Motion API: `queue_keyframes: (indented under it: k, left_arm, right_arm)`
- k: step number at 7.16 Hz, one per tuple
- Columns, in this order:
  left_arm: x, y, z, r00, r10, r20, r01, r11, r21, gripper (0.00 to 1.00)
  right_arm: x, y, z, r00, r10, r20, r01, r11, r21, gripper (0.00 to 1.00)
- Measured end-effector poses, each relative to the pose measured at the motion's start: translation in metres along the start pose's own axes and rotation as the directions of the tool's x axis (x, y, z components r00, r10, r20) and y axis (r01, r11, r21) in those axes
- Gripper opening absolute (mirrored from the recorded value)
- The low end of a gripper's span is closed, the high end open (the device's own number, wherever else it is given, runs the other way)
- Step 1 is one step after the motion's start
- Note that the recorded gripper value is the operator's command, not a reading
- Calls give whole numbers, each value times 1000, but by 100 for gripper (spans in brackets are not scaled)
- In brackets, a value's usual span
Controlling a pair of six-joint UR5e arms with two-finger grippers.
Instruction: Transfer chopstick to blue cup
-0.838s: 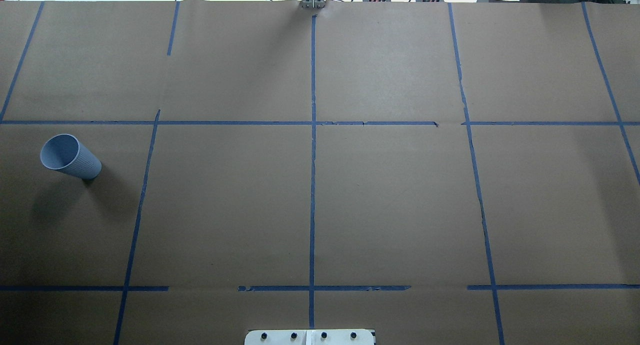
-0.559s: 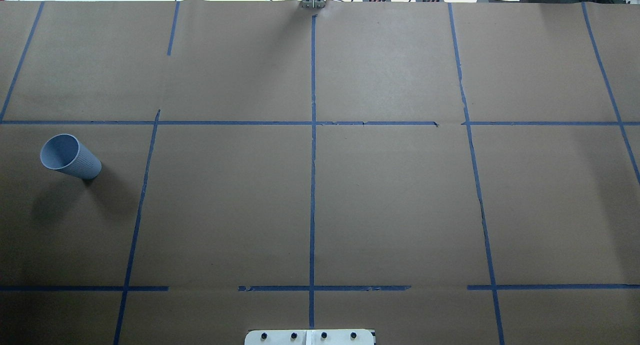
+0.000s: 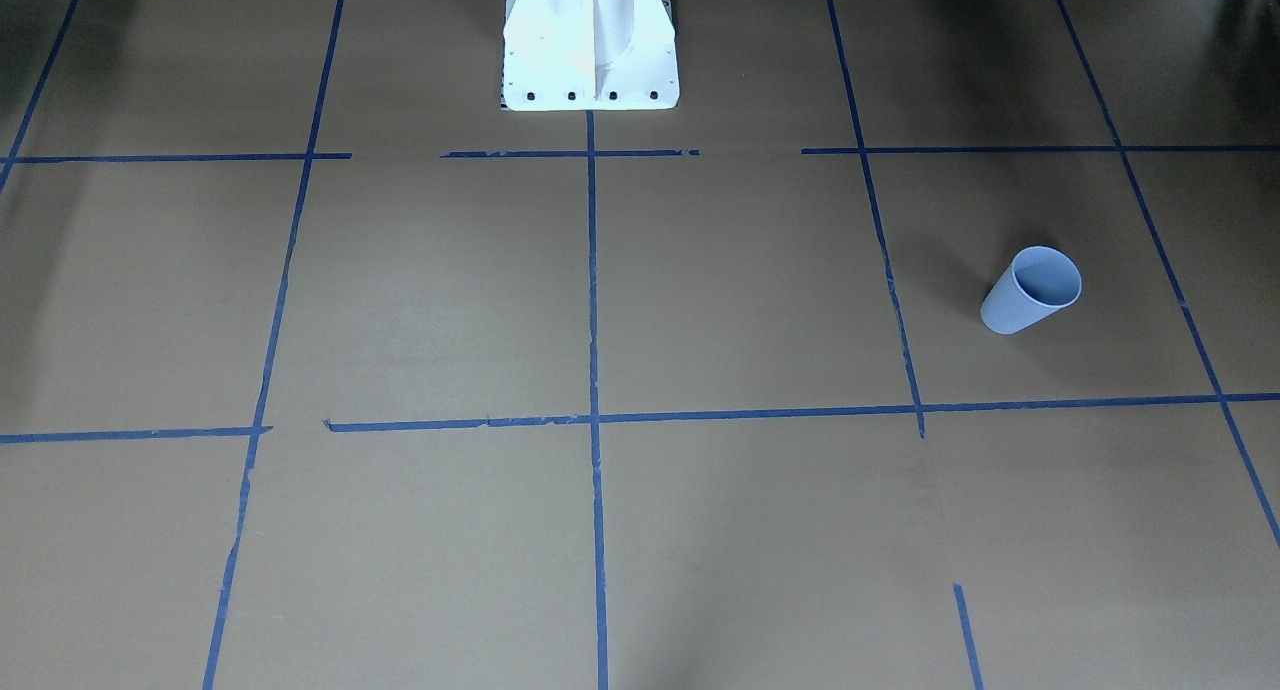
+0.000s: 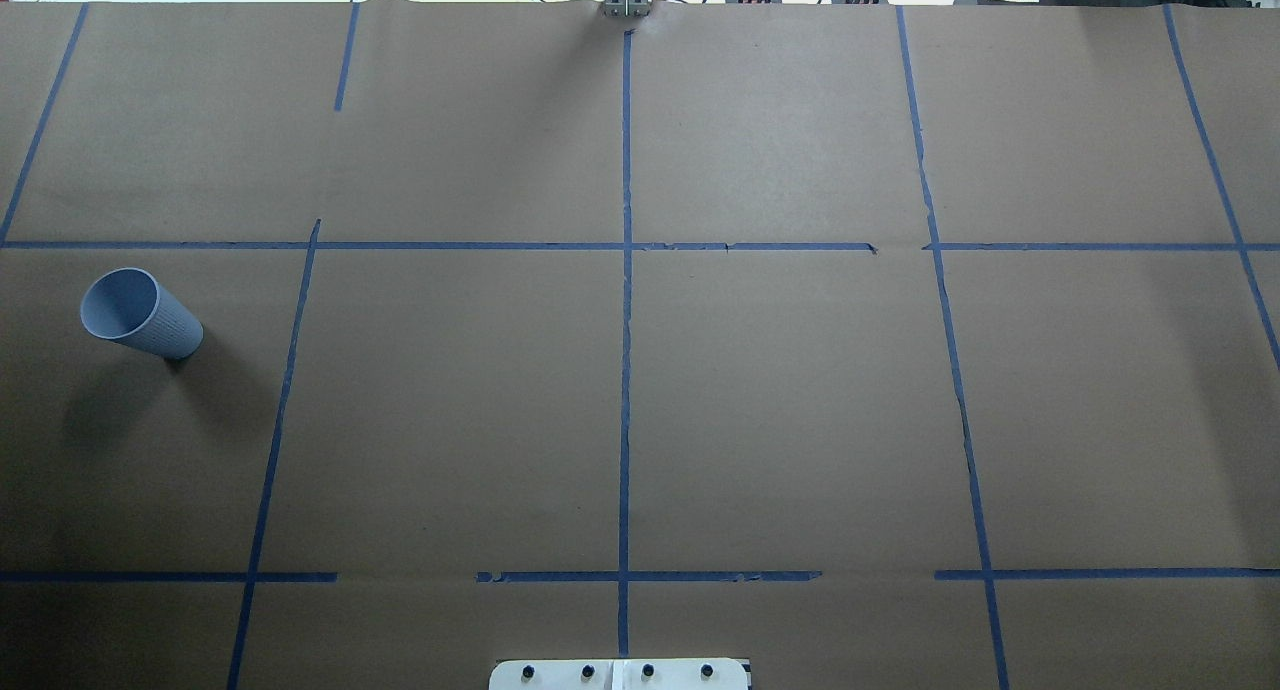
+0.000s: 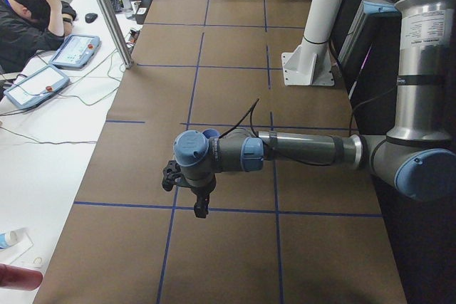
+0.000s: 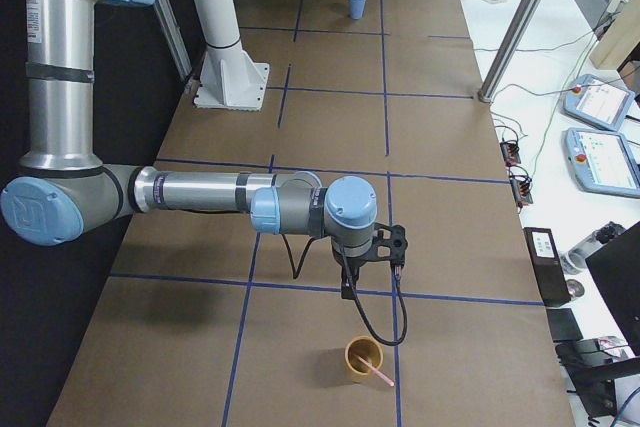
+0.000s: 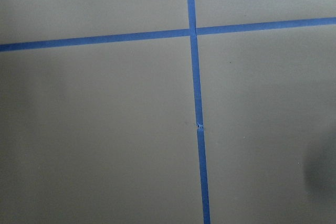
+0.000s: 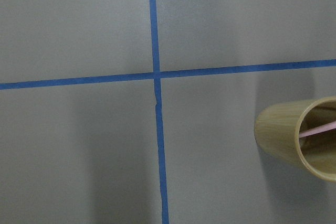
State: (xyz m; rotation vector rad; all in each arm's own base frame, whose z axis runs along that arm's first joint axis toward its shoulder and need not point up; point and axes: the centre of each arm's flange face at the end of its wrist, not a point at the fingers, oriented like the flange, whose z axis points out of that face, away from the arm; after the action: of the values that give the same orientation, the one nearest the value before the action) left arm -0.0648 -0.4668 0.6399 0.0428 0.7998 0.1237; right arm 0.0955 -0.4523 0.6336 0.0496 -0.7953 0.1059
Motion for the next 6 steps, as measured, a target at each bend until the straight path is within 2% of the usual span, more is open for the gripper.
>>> queue_keyframes:
  k: [2,4,6]
  left_arm:
    - [32,-15,1,999,21,-36,-18,998,68,100]
    - [96,-33,19,993,-13,-116,29,991,131,100]
    - [157,-42,44,982,-58,-178,80,989,121,100]
  right_arm:
    - [-3,-1,-3,1000,-5,0,5,1000,5,100]
    - [-5,-3,-4,1000,-8,0,8,1000,9,100]
    - [-8,-5,-4,1000,-12,1,12,1000,8,100]
